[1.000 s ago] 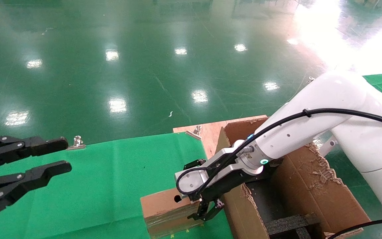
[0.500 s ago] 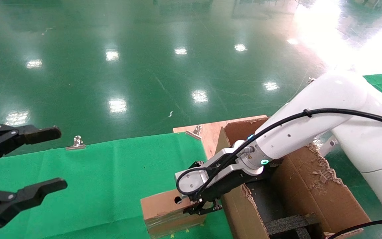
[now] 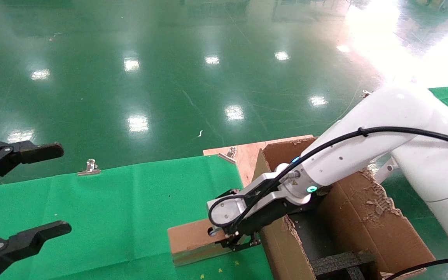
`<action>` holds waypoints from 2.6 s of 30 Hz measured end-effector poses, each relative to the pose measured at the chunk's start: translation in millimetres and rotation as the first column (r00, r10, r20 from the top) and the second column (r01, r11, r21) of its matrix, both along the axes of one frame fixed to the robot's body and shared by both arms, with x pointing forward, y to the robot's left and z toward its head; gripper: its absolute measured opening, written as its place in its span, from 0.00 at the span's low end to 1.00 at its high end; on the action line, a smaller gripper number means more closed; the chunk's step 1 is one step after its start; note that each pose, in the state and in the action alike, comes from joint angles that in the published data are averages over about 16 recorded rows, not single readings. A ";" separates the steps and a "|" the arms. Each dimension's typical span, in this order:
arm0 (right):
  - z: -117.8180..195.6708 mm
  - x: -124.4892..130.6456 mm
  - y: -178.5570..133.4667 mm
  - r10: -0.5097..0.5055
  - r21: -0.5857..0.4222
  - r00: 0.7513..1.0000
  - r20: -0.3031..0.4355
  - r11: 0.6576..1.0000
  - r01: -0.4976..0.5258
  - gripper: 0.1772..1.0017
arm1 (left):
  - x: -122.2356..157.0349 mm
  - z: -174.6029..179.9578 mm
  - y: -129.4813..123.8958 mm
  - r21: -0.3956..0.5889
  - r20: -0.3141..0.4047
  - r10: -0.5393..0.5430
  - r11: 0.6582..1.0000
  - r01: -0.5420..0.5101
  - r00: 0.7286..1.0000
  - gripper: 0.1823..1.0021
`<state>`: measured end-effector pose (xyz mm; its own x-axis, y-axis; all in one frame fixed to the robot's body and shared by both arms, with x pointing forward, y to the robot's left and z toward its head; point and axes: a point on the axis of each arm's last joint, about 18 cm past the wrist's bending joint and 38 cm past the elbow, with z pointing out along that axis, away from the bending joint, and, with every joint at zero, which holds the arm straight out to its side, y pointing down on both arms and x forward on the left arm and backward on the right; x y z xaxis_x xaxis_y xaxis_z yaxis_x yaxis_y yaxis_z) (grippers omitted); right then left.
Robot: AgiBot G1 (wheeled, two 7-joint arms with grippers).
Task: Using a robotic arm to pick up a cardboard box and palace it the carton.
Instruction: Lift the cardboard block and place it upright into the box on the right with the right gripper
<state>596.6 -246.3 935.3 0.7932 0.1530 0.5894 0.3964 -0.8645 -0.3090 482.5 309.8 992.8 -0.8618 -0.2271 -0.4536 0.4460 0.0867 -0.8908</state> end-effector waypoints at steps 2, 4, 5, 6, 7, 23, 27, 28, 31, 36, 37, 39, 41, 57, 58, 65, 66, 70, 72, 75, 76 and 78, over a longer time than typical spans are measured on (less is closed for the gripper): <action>9.7 -0.3 -1.3 0.008 0.006 1.000 0.017 1.000 -0.008 0.23 | 0.0 0.0 0.0 0.000 0.000 0.000 1.000 0.000 1.000 0.92; 21.7 -0.9 -2.8 0.017 0.014 0.999 0.038 1.000 -0.017 0.23 | 0.0 0.0 0.0 0.000 0.000 0.000 1.000 0.000 1.000 0.94; 28.7 -1.5 -3.6 0.022 0.019 0.999 0.049 1.000 -0.023 0.22 | 0.0 0.0 0.0 0.000 0.000 0.000 1.000 0.000 1.000 0.95; 36.2 -2.2 -4.4 0.027 0.025 0.998 0.061 0.999 -0.029 0.22 | 0.0 0.0 0.0 0.000 0.000 0.000 1.000 0.000 1.000 0.96; 44.5 -3.1 -5.1 0.033 0.030 0.997 0.074 0.999 -0.035 0.22 | 0.0 0.0 0.0 0.000 0.000 0.000 1.000 0.000 1.000 0.97; 159.9 -37.5 -20.4 0.088 0.061 0.966 0.244 0.992 -0.106 0.21 | 0.0 0.0 0.0 0.000 0.000 0.000 1.000 0.000 1.000 1.00; 169.8 -43.3 -29.8 0.074 0.062 0.965 0.253 0.994 -0.093 0.21 | 0.0 0.0 0.0 0.000 0.000 0.000 1.000 0.000 1.000 1.00; 171.4 -44.5 -33.3 0.068 0.063 0.965 0.254 0.994 -0.087 0.21 | 0.0 0.0 0.0 0.000 0.000 0.000 1.000 0.000 1.000 1.00; 174.9 -48.1 -46.3 0.043 0.067 0.965 0.258 0.996 -0.062 0.21 | 0.0 0.0 0.0 0.000 0.000 0.000 1.000 0.000 1.000 1.00; 179.3 -58.8 -78.0 -0.027 0.084 0.965 0.262 0.996 0.005 0.21 | 0.0 0.0 0.0 0.000 0.000 0.000 1.000 0.000 1.000 1.00; 179.8 -61.9 -85.9 -0.045 0.089 0.964 0.263 0.996 0.022 0.21 | 0.0 0.0 0.0 0.000 0.000 0.000 1.000 0.000 1.000 1.00; 180.3 -69.0 -102.4 -0.085 0.102 0.961 0.264 0.993 0.060 0.21 | 0.0 0.0 0.0 0.000 0.000 0.000 1.000 0.000 1.000 1.00; 179.4 -77.2 -119.8 -0.128 0.115 0.957 0.262 0.988 0.101 0.21 | 0.0 0.0 0.0 0.000 0.000 0.000 1.000 0.000 1.000 1.00; 125.9 -156.4 -232.5 -0.464 0.216 0.870 0.164 0.878 0.428 0.21 | 0.0 0.0 0.0 0.000 0.000 0.000 1.000 0.000 1.000 1.00; 122.5 -160.0 -236.0 -0.477 0.220 0.864 0.158 0.870 0.441 0.21 | 0.0 0.0 0.0 0.000 0.000 0.000 1.000 0.000 1.000 1.00; 109.5 -173.8 -248.8 -0.529 0.238 0.837 0.138 0.838 0.491 0.21 | 0.0 0.0 0.1 0.000 0.000 0.000 1.000 0.000 1.000 1.00; 108.9 -174.4 -249.6 -0.533 0.240 0.835 0.137 0.836 0.494 0.21 | 0.0 0.0 0.1 0.000 0.000 0.000 1.000 0.000 1.000 1.00; 107.2 -174.6 -252.2 -0.548 0.254 0.827 0.127 0.824 0.507 0.20 | 0.0 0.0 0.1 -0.001 0.000 0.000 1.000 0.000 1.000 1.00; 106.0 -173.3 -253.6 -0.561 0.270 0.820 0.114 0.812 0.518 0.20 | 0.0 0.0 0.1 -0.001 0.000 0.000 1.000 0.000 1.000 1.00; 102.7 -169.9 -256.2 -0.588 0.304 0.804 0.082 0.783 0.542 0.20 | 0.0 0.0 0.1 -0.001 0.000 0.000 1.000 0.000 1.000 1.00; 101.0 -168.8 -257.5 -0.600 0.318 0.797 0.067 0.770 0.553 0.20 | 0.0 0.0 0.1 -0.001 0.000 0.000 1.000 0.000 1.000 1.00; 96.5 -166.6 -260.6 -0.627 0.349 0.779 0.032 0.737 0.579 0.20 | 0.0 0.0 0.1 -0.001 0.000 0.000 1.000 0.000 1.000 1.00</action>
<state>430.0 -506.9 1031.9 0.5632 -0.5333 0.6312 -0.1167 -0.8076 -0.5781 482.6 309.9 992.9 -0.8618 -0.2276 -0.4534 0.4459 0.0864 -0.8909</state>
